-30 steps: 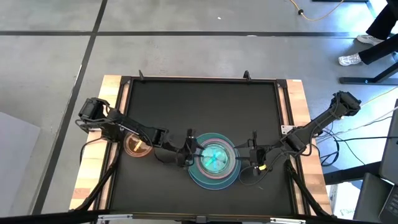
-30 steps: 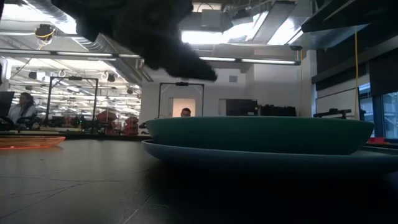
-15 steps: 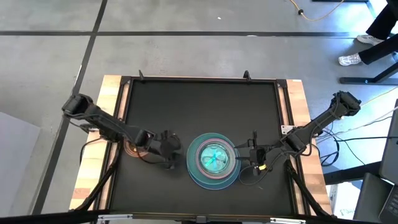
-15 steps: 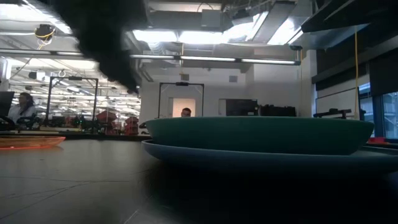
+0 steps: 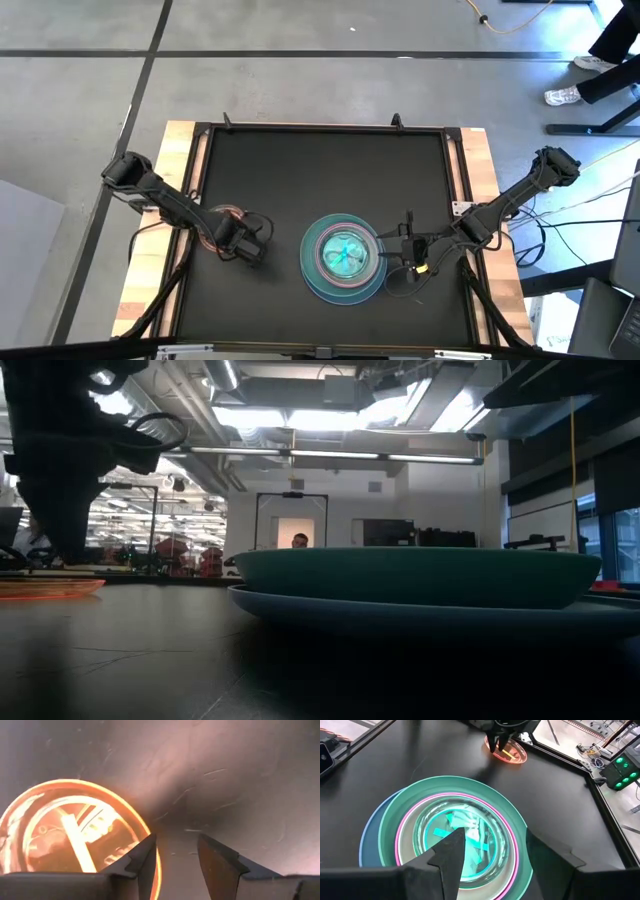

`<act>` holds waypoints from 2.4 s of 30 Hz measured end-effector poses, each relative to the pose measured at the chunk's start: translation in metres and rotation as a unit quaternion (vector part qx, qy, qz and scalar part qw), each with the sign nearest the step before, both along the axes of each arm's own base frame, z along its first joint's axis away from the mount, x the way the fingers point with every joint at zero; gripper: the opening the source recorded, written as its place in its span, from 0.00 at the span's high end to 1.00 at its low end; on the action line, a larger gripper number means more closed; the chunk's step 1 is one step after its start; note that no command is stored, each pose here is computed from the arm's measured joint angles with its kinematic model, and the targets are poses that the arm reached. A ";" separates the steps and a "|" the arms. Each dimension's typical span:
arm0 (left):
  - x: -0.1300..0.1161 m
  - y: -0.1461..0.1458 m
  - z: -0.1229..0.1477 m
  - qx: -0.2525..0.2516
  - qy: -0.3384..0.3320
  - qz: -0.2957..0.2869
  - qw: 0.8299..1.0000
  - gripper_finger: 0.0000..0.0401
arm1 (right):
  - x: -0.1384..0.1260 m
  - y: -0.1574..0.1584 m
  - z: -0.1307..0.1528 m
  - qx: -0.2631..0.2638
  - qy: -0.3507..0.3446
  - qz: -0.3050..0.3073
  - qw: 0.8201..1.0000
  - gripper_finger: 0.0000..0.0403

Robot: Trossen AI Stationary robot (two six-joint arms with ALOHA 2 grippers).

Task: Stack plastic plates
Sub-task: Stack the orange transparent plate on top of the blue transparent plate

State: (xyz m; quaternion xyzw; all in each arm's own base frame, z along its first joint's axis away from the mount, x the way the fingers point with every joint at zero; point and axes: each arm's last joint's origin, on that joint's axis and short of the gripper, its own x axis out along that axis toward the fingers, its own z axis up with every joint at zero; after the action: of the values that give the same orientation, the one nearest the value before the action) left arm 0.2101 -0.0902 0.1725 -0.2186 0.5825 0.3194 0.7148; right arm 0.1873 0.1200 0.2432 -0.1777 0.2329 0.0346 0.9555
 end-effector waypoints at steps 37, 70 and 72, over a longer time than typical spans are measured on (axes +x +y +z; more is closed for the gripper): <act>-0.007 0.011 -0.022 0.016 0.014 -0.048 0.999 0.99 | 0.000 0.000 0.000 -0.004 -0.001 -0.004 1.000 0.50; 0.085 -0.042 0.046 0.150 -0.381 -0.424 0.808 0.98 | 0.000 -0.001 0.000 -0.005 -0.004 -0.007 1.000 0.50; 0.092 -0.045 0.037 0.150 -0.383 -0.441 0.798 0.98 | 0.000 0.000 0.000 -0.005 -0.004 -0.007 1.000 0.50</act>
State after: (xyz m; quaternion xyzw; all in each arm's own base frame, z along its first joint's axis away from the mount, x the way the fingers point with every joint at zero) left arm 0.3025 -0.1348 0.2093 0.0675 0.2398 -0.0569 0.9668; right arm 0.1875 0.1195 0.2434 -0.1805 0.2305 0.0259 0.9558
